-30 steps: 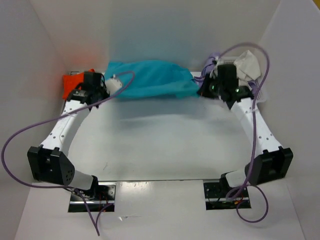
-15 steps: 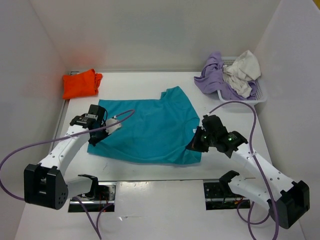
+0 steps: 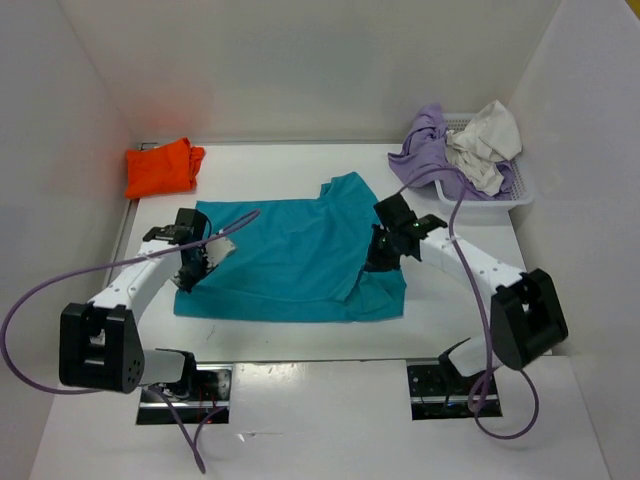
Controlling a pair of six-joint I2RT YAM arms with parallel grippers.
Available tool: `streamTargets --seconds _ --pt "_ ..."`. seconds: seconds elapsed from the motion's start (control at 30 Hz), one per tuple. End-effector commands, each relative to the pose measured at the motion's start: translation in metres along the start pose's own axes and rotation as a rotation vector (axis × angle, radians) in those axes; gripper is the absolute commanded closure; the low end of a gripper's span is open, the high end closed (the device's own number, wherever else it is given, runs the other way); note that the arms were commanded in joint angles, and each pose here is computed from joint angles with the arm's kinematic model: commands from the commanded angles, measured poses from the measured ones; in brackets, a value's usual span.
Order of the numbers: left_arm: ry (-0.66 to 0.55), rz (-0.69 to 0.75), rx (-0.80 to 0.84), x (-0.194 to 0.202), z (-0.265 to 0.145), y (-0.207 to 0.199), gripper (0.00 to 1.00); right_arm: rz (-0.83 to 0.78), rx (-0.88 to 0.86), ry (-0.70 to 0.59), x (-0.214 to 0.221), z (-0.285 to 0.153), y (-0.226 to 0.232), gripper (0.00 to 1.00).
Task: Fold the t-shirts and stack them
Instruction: Fold the flattened tshirt in 1/3 of the way
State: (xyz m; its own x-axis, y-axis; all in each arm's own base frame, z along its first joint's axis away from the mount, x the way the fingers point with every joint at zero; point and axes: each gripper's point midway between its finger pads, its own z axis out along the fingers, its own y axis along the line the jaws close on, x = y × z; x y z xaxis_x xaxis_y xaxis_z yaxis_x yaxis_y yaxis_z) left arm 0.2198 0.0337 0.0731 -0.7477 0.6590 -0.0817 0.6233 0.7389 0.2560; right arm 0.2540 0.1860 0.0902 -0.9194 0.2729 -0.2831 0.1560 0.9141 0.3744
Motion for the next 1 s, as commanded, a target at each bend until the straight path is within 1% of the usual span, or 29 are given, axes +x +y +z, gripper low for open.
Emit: streamTargets --seconds 0.0,0.03,0.1,0.17,0.3,0.37,0.53,0.63,0.67,0.7,0.73,0.77,0.8,0.83,0.87,0.93,0.97 --pt "-0.024 -0.114 -0.062 -0.012 0.003 0.027 1.00 -0.083 -0.006 -0.155 -0.063 0.002 0.011 1.00" --pt "-0.038 -0.132 -0.072 -0.017 0.003 0.030 1.00 -0.101 0.016 -0.138 -0.067 0.014 0.006 1.00" --pt "-0.045 -0.169 -0.069 -0.020 0.006 0.033 1.00 -0.124 0.023 -0.146 -0.078 0.019 0.011 1.00" --pt "-0.025 -0.177 -0.054 -0.020 0.015 0.031 1.00 -0.142 0.046 -0.144 -0.086 0.029 0.007 1.00" --pt "-0.026 -0.199 -0.065 -0.028 0.025 0.037 1.00 -0.128 0.077 -0.135 -0.096 0.038 -0.007 1.00" --pt "-0.025 -0.208 -0.067 -0.031 0.028 0.043 1.00 -0.146 0.075 -0.129 -0.100 0.043 -0.009 1.00" --pt "-0.016 -0.215 -0.129 -0.039 0.035 0.061 1.00 -0.177 0.068 -0.151 -0.120 0.046 -0.001 1.00" --pt "-0.018 -0.215 -0.131 -0.045 0.036 0.066 1.00 -0.204 0.063 -0.164 -0.130 0.048 0.005 1.00" --pt "-0.021 -0.216 -0.132 -0.048 0.038 0.068 1.00 -0.218 0.071 -0.150 -0.130 0.054 0.002 1.00" --pt "-0.009 -0.213 -0.124 -0.047 0.042 0.066 0.98 -0.219 0.062 -0.146 -0.132 0.056 0.005 0.99" --pt "-0.001 -0.211 -0.119 -0.047 0.045 0.065 0.94 -0.232 0.068 -0.136 -0.130 0.060 0.003 0.76" --pt "0.007 -0.211 -0.124 -0.047 0.048 0.067 0.88 -0.231 0.074 -0.125 -0.129 0.061 0.002 0.57" --pt "0.007 -0.211 -0.124 -0.047 0.048 0.067 0.68 -0.231 0.074 -0.125 -0.129 0.061 0.002 0.49" --pt "0.004 -0.213 -0.139 -0.047 0.048 0.070 0.49 -0.216 0.076 -0.121 -0.126 0.058 0.001 0.44" --pt "0.016 -0.221 -0.141 -0.046 0.050 0.069 0.39 -0.194 0.082 -0.142 -0.129 0.050 -0.002 0.42" --pt "0.028 -0.236 -0.171 -0.041 0.043 0.078 0.29 -0.116 0.074 -0.220 -0.128 0.018 -0.001 0.39" --pt "0.020 -0.247 -0.180 -0.038 0.036 0.080 0.27 -0.079 0.086 -0.239 -0.124 0.007 -0.005 0.39"
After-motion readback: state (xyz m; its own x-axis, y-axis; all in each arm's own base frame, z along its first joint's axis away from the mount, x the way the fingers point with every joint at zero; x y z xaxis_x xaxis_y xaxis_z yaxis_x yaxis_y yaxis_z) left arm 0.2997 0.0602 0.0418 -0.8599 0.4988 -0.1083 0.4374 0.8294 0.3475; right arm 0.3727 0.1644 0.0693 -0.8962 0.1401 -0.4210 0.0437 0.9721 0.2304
